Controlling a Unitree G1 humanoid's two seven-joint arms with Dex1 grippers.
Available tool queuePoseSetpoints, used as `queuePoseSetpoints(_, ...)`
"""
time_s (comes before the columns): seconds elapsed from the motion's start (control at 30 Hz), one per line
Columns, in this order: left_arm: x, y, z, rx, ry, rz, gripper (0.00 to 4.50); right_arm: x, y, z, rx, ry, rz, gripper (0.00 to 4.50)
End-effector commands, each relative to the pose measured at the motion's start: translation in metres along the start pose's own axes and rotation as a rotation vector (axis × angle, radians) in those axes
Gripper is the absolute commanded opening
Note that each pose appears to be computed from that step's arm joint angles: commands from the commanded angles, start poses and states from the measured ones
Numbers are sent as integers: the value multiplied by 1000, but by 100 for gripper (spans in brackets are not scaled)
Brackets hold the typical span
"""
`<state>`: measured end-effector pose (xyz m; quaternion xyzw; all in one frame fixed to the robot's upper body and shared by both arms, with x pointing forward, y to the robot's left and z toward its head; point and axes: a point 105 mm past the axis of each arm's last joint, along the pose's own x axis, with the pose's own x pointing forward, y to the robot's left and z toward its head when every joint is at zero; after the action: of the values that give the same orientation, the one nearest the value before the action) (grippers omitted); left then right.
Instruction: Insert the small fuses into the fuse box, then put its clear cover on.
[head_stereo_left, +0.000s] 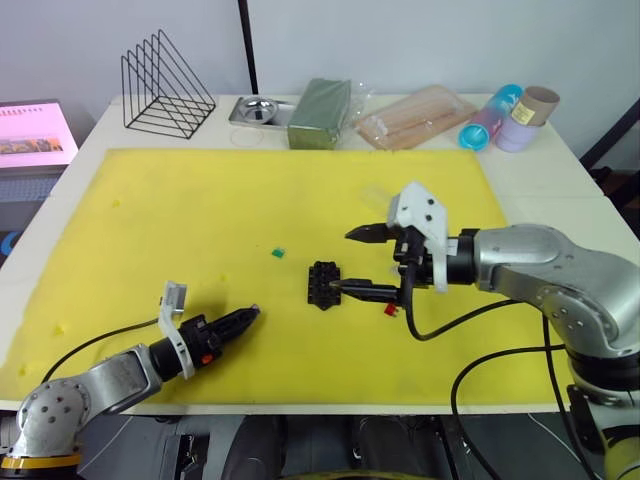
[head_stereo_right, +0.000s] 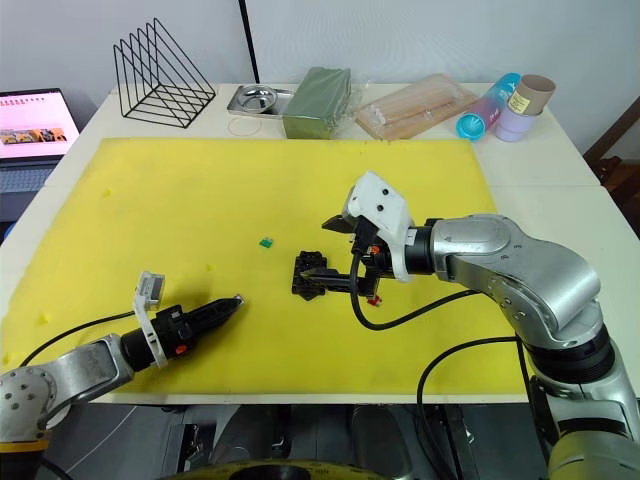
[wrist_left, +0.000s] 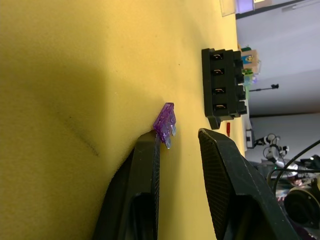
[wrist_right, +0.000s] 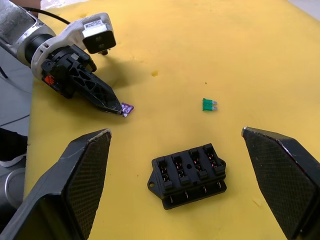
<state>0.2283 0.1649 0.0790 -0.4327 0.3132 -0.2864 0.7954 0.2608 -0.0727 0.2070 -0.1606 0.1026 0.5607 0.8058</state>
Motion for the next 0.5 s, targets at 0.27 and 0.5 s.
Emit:
queuePoseSetpoints(0.27,-6,19,-12,-20,46,77,63,-1,2,10,-46,-33,-1,450)
queuePoseSetpoints(0.5,-6,19,-12,-14,53,76,4,-1,2,9,-46,-32,-2,450)
